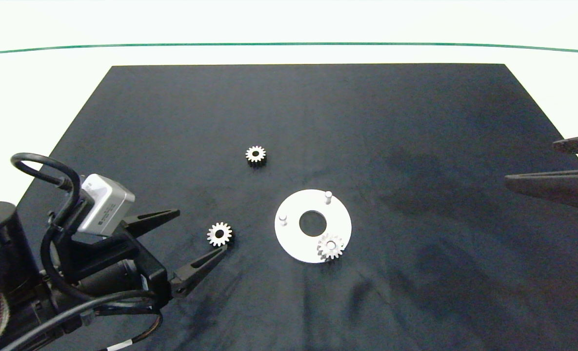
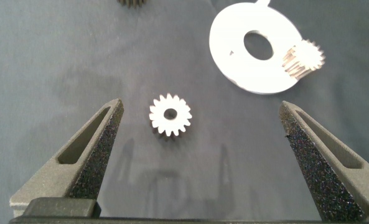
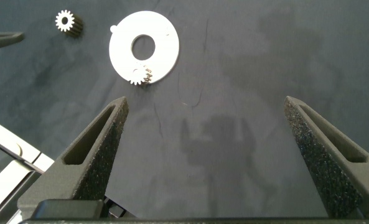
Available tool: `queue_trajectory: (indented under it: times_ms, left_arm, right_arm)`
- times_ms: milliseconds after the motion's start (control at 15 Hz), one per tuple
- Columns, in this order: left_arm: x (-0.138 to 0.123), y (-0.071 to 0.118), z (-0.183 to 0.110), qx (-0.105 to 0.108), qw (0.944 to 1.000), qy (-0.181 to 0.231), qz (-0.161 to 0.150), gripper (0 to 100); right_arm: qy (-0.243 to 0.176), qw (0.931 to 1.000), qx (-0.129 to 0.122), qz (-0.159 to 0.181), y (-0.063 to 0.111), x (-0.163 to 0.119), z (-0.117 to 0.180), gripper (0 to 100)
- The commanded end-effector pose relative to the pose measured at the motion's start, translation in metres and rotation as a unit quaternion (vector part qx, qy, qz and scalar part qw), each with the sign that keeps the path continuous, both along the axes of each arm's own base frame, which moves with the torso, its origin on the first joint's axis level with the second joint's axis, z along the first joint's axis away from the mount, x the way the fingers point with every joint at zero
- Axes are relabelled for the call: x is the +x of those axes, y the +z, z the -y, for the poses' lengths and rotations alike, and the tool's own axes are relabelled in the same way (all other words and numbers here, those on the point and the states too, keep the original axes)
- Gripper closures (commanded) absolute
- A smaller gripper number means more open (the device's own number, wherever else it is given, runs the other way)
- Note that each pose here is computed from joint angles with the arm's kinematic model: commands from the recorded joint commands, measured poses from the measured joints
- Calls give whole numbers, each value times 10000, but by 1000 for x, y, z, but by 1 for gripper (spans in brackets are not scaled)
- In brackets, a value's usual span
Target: Install three planetary gears onto the carrier pins
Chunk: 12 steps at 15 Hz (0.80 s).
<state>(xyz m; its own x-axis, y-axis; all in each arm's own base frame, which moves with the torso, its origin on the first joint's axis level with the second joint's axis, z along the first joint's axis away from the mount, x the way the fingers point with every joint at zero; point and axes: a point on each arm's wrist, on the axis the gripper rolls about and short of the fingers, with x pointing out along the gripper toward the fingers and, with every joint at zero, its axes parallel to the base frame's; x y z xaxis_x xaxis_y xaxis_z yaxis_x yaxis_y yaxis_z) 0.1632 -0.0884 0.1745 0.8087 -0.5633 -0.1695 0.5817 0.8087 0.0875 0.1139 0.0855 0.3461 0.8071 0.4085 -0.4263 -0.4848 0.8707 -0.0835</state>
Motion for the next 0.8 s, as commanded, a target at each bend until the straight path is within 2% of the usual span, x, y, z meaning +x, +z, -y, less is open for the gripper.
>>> queue_trajectory:
  times_ms: [67,200,400,667,733,800]
  left_arm:
    - [8,-15,4,287,9994,-30,-199,0]
    - [8,-20,2,582,9982,-67,-124,0]
    - [11,-16,0,962,9951,-85,215,0]
    - [18,-17,-6,1659,9845,-54,569,0]
    - [21,-19,-9,1845,9810,6,595,0]
    - [20,-21,-13,2033,9779,3,490,0]
  right_arm:
    - [-1,10000,4,10,0,-2,2,0]
    - [-1,10000,-1,4,0,-3,2,0]
    - [6,10000,-8,-10,0,-5,4,0]
    - [6,10000,13,22,1,-9,7,0]
    - [6,10000,13,22,1,-9,7,0]
    - [13,10000,25,32,2,-10,8,0]
